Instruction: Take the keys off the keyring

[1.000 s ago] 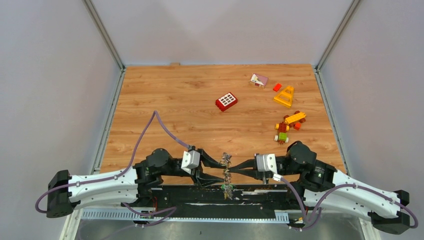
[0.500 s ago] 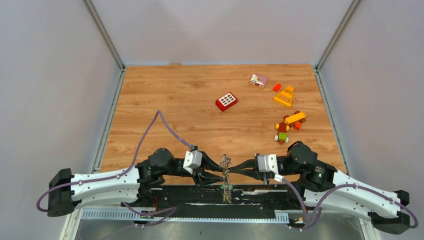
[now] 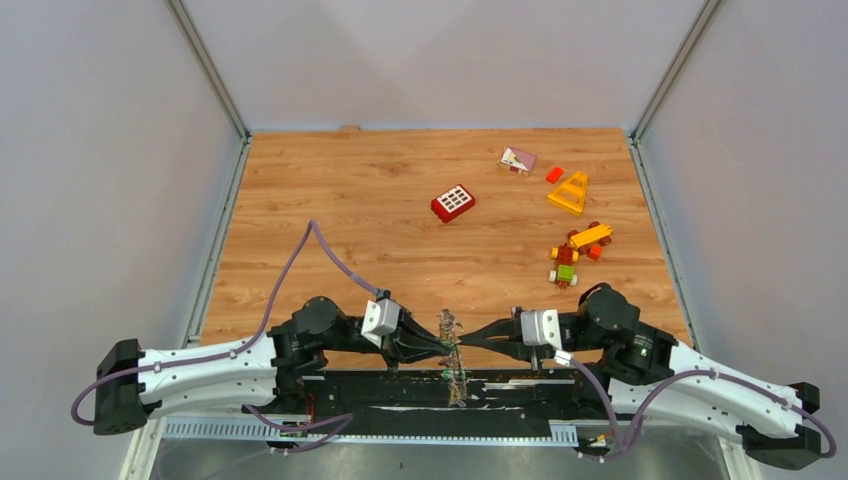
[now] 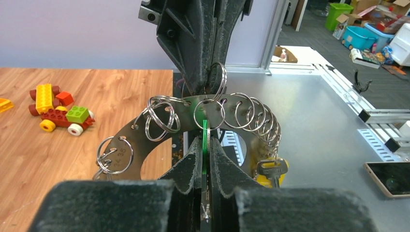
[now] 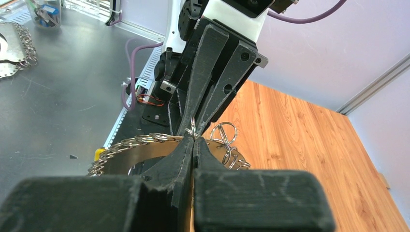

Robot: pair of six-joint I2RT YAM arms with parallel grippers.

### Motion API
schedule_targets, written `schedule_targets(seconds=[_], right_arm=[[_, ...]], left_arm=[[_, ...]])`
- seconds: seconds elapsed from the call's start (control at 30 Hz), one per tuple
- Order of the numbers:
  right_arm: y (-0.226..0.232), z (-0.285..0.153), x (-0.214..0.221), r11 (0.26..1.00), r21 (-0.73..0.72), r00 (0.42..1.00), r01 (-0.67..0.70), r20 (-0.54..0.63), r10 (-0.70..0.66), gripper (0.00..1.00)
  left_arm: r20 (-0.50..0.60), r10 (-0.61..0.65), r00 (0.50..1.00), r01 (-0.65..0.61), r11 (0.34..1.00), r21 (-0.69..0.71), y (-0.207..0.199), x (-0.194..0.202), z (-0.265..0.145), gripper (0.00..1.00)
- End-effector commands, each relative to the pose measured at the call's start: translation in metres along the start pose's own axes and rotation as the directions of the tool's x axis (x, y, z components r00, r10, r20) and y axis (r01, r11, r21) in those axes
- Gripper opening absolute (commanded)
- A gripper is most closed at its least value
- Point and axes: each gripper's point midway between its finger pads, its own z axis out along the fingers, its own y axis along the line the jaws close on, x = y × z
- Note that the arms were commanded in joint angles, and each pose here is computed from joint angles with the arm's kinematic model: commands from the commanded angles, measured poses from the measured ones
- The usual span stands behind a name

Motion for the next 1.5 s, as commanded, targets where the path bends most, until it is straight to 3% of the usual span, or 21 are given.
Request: schedule_targets(seconds=[0.0,0.23,0.47,0.83,1.3,1.47], right_arm=[[-0.01,-0.002,-0.032,0.996,0.04,0.991,0.074,0.104,-0.078,0.0],[-0.01,-0.003,-0.028,0.995,0.042,0.991,0.088,0.096,-0.092,0.0],[-0.013,-0.002,-0.02,0.995,0.055,0.995,0.079,0.061,-0.082,0.0],[-0.021,0.001,-0.011,0.994,0.095,0.998,0.06,0.03,-0.063,0.0],[-0.03,0.003,0.009,0.987,0.15,0.999,0.049,-0.019,-0.047,0.0],[-0.039,-0.001,0.008,0.971,0.233,0.998,0.051,0.029,-0.06,0.0]], left_arm=[[0.054,0.028,0.998,-0.028,1.0,0.001,-0.003,-0.021,-0.001,0.06],[0.015,0.032,0.999,-0.031,0.997,-0.064,0.006,-0.021,-0.007,0.02],[-0.299,0.096,0.949,-0.14,0.982,-0.129,0.022,0.0,-0.028,0.0],[-0.445,0.154,0.882,-0.237,0.962,-0.137,0.032,-0.005,-0.045,0.0],[-0.409,0.235,0.882,-0.345,0.913,-0.22,0.047,-0.04,-0.052,0.0],[-0.404,0.264,0.876,-0.389,0.882,-0.267,0.056,-0.056,-0.057,0.0]])
